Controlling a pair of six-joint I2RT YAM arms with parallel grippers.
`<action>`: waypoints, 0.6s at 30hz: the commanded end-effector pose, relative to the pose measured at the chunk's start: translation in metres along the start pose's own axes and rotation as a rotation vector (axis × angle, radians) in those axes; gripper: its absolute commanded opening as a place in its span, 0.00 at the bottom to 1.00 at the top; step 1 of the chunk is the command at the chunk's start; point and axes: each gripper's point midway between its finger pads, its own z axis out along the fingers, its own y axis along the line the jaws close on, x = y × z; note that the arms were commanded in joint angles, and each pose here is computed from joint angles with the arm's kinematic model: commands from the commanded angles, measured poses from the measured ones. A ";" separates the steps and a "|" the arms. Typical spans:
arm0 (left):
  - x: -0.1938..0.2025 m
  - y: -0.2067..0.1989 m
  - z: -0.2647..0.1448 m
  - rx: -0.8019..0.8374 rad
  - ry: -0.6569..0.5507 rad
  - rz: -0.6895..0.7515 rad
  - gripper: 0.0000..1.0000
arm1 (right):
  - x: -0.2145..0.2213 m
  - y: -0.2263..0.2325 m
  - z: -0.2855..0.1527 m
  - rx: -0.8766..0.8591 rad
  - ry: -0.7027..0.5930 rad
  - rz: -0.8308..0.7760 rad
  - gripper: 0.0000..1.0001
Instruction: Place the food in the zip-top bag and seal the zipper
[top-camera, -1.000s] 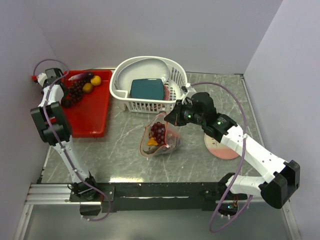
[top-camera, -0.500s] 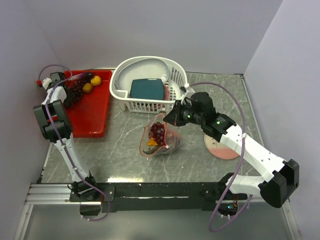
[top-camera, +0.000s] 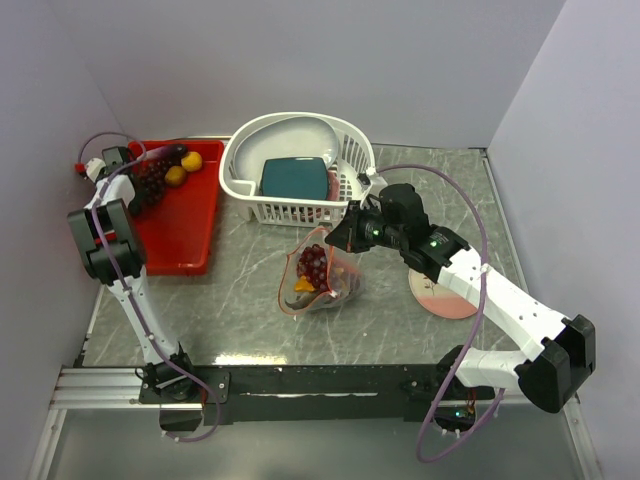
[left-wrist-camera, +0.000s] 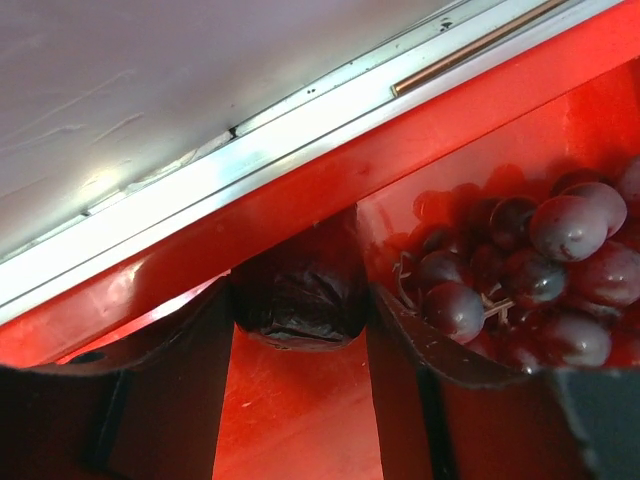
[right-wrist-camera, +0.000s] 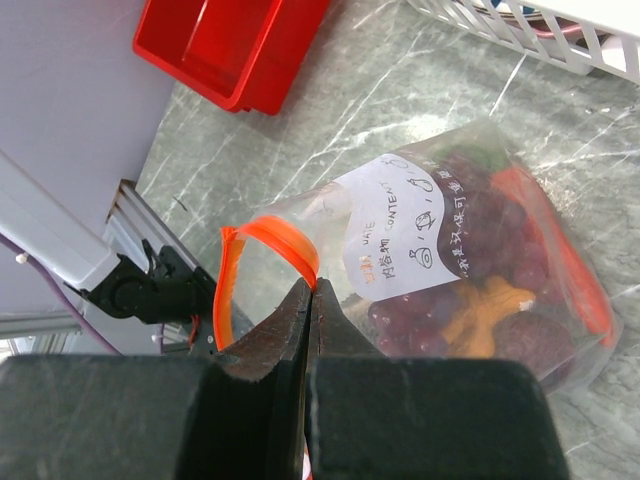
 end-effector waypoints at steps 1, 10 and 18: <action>-0.005 0.004 -0.025 0.008 -0.023 -0.032 0.33 | -0.006 0.003 -0.001 -0.028 -0.027 -0.020 0.00; 0.010 0.013 -0.086 0.057 -0.023 -0.043 0.26 | -0.011 0.010 -0.010 -0.044 -0.053 -0.029 0.00; 0.030 0.006 -0.168 0.237 -0.028 0.006 0.22 | -0.010 0.010 -0.012 -0.043 -0.059 -0.026 0.00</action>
